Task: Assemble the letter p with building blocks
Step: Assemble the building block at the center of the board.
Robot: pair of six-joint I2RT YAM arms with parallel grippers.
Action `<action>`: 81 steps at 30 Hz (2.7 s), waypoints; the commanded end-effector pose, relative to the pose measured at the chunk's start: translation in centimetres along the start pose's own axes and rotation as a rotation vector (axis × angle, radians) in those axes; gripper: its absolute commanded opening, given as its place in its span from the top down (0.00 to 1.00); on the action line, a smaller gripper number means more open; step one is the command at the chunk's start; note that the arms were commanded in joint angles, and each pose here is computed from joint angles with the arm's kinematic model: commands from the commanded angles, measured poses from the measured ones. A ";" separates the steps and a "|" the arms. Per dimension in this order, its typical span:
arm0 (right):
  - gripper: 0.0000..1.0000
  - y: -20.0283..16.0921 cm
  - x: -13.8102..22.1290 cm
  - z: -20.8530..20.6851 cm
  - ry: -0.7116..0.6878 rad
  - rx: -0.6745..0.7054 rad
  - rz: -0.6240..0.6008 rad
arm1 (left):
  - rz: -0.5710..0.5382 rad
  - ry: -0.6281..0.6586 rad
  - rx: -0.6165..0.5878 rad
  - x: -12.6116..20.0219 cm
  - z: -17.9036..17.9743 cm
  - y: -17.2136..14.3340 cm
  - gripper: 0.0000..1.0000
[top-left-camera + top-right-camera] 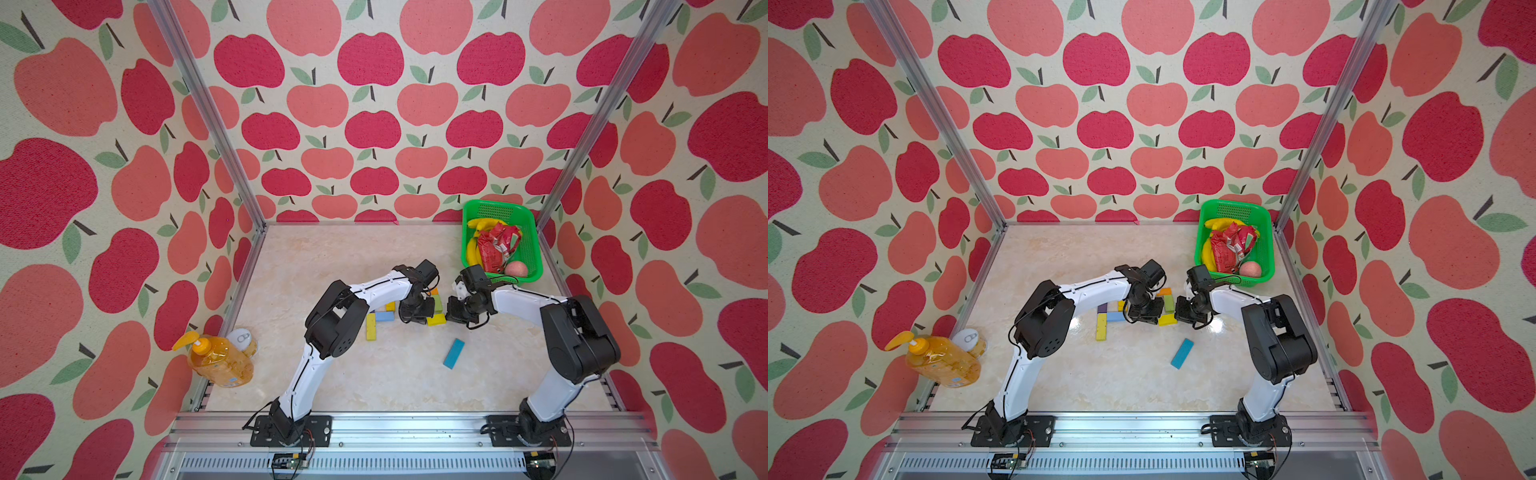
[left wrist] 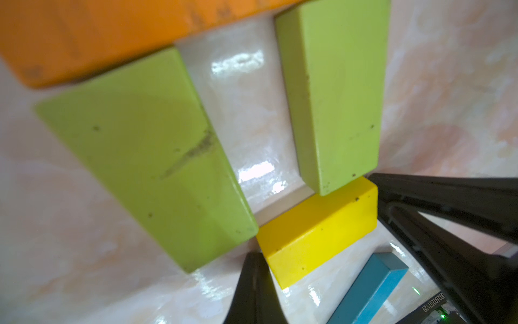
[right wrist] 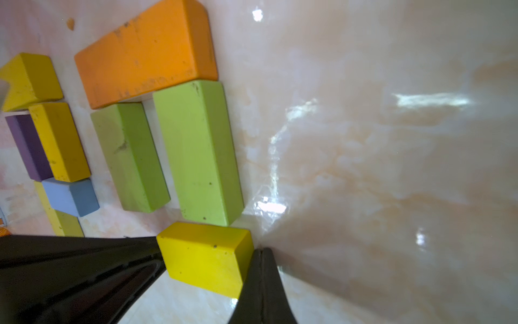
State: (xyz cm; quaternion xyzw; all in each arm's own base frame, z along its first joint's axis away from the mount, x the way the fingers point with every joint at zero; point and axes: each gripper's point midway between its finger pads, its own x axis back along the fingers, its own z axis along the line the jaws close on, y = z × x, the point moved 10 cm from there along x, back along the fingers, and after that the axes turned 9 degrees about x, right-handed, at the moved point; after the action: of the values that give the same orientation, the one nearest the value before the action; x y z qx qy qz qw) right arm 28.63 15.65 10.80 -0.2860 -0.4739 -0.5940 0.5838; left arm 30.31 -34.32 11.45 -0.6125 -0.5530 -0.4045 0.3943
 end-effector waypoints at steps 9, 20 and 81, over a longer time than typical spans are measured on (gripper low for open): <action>1.00 -1.7 -1.8 -1.5 -0.068 -0.025 0.119 | 0.030 0.015 0.014 -1.7 0.5 0.5 1.00; 1.00 -1.7 -2.0 -1.6 -0.071 -0.029 0.126 | 0.029 0.008 0.021 -1.7 0.6 0.8 1.00; 1.00 -0.7 -1.2 -1.7 -0.092 -0.022 0.139 | 0.026 0.013 0.070 -1.5 1.3 1.7 1.00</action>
State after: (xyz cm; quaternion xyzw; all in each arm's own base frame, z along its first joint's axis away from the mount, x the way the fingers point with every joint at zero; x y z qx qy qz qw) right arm 29.70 15.75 10.85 -0.2911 -0.4700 -0.5864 0.5920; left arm 31.80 -33.98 11.34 -0.6127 -0.5615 -0.3820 0.4041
